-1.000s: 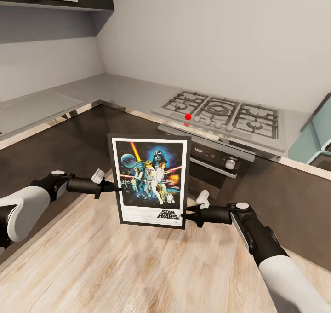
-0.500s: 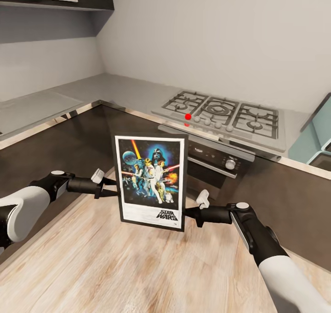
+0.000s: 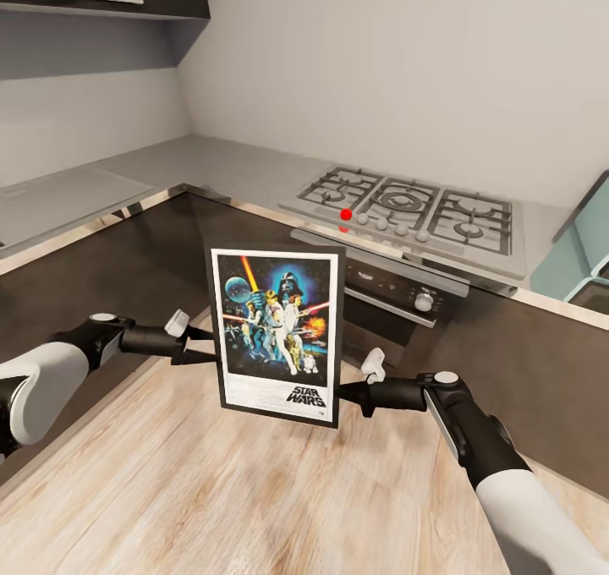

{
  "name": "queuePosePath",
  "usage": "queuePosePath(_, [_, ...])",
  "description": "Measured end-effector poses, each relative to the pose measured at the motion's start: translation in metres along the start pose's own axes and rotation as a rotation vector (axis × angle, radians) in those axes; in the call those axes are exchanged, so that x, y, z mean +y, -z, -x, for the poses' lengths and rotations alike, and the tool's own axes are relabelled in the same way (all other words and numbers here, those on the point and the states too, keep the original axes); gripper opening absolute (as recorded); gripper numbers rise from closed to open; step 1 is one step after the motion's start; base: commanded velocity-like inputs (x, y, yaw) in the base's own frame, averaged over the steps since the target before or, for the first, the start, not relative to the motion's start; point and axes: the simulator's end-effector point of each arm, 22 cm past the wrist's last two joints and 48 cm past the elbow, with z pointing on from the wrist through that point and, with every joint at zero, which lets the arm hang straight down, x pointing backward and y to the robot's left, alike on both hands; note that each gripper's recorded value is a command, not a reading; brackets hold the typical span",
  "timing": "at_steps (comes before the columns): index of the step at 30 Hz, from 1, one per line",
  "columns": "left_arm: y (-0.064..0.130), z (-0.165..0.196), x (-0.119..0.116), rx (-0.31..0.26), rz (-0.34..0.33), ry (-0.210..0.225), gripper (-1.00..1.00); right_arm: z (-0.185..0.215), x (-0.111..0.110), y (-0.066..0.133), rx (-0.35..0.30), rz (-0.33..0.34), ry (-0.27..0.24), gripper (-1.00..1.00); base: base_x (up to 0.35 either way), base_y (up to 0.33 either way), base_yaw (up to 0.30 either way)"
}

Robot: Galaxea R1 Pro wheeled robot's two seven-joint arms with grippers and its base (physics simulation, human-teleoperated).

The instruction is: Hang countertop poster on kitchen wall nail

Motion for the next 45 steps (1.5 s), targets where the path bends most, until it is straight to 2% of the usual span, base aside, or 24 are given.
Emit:
queuePosePath(3, [0.009,-0.002,0.003,0.002,0.015,0.003,1.0,0.0,0.0,0.0,0.0,0.0,0.001,-1.0,0.0,0.0,0.0])
queuePosePath(6, [0.031,-0.008,0.011,0.006,0.055,0.013,1.0,0.0,0.0,0.0,0.0,0.0,0.0,-1.0,0.0,0.0,0.0])
queuePosePath(11, [0.054,-0.015,0.017,0.01,0.093,0.023,1.0,0.0,0.0,0.0,0.0,0.0,0.0,-1.0,0.0,0.0,0.0])
queuePosePath(18, [0.067,-0.026,0.019,0.017,0.113,0.041,1.0,0.001,-0.001,0.001,-0.002,-0.002,0.001,-1.0,0.0,0.0,0.0])
queuePosePath(24, [0.081,-0.062,0.018,0.04,0.136,0.097,1.0,0.001,-0.003,0.003,-0.004,-0.005,0.0,-1.0,0.0,0.0,0.0])
queuePosePath(35, [0.081,-0.13,0.001,0.073,0.127,0.207,1.0,0.003,-0.005,0.008,-0.012,-0.012,0.014,-1.0,0.0,0.0,0.0])
queuePosePath(40, [0.072,-0.156,-0.011,0.0,0.126,0.27,1.0,0.011,-0.002,0.01,-0.045,-0.005,0.029,-1.0,0.0,0.0,0.0])
queuePosePath(43, [0.066,-0.179,-0.02,-0.056,0.138,0.275,1.0,0.011,-0.005,0.015,-0.047,-0.01,0.033,-1.0,0.0,0.0,0.0])
queuePosePath(45, [0.064,-0.192,-0.023,-0.072,0.156,0.283,1.0,0.01,-0.007,0.017,-0.045,-0.014,0.034,-1.0,0.0,0.0,0.0])
